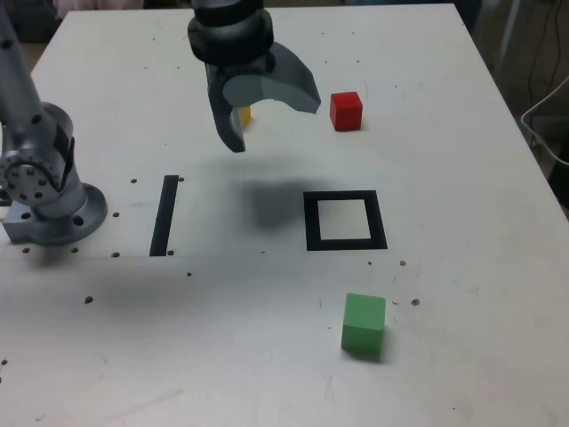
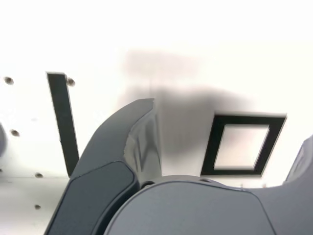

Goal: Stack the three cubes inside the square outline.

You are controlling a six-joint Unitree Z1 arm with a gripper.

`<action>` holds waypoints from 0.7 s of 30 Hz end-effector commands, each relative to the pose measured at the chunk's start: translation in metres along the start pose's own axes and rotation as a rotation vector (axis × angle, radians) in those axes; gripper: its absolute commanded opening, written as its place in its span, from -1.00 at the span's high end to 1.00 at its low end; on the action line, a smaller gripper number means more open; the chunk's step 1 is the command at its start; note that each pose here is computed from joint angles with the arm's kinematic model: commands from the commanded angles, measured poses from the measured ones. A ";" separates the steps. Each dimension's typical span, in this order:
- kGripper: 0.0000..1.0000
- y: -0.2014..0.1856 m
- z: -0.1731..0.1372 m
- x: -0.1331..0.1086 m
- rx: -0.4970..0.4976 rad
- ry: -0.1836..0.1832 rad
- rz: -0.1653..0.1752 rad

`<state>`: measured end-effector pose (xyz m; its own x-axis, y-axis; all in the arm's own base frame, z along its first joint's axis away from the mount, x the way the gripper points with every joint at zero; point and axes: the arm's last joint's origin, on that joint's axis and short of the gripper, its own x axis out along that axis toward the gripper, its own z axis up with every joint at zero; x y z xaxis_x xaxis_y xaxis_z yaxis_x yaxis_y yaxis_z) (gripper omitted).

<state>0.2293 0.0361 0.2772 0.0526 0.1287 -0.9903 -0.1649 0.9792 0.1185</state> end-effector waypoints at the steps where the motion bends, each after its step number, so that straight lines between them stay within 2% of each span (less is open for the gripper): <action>1: -1.00 0.004 0.007 -0.007 -0.005 0.030 0.058; 6: -1.00 0.019 0.019 -0.029 -0.013 0.091 0.194; 8: -1.00 0.025 0.027 -0.031 -0.018 0.109 0.221; 9: -1.00 0.028 0.032 -0.030 -0.020 0.117 0.223; 12: -1.00 0.036 0.049 -0.024 -0.026 0.138 0.189; 16: -1.00 0.045 0.063 -0.017 -0.050 0.166 0.097; 17: -1.00 0.047 0.065 -0.016 -0.057 0.169 0.083; 21: -1.00 0.059 0.077 -0.011 -0.075 0.165 0.060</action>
<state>0.2903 0.1000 0.3017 -0.1250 0.1538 -0.9802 -0.2325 0.9559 0.1796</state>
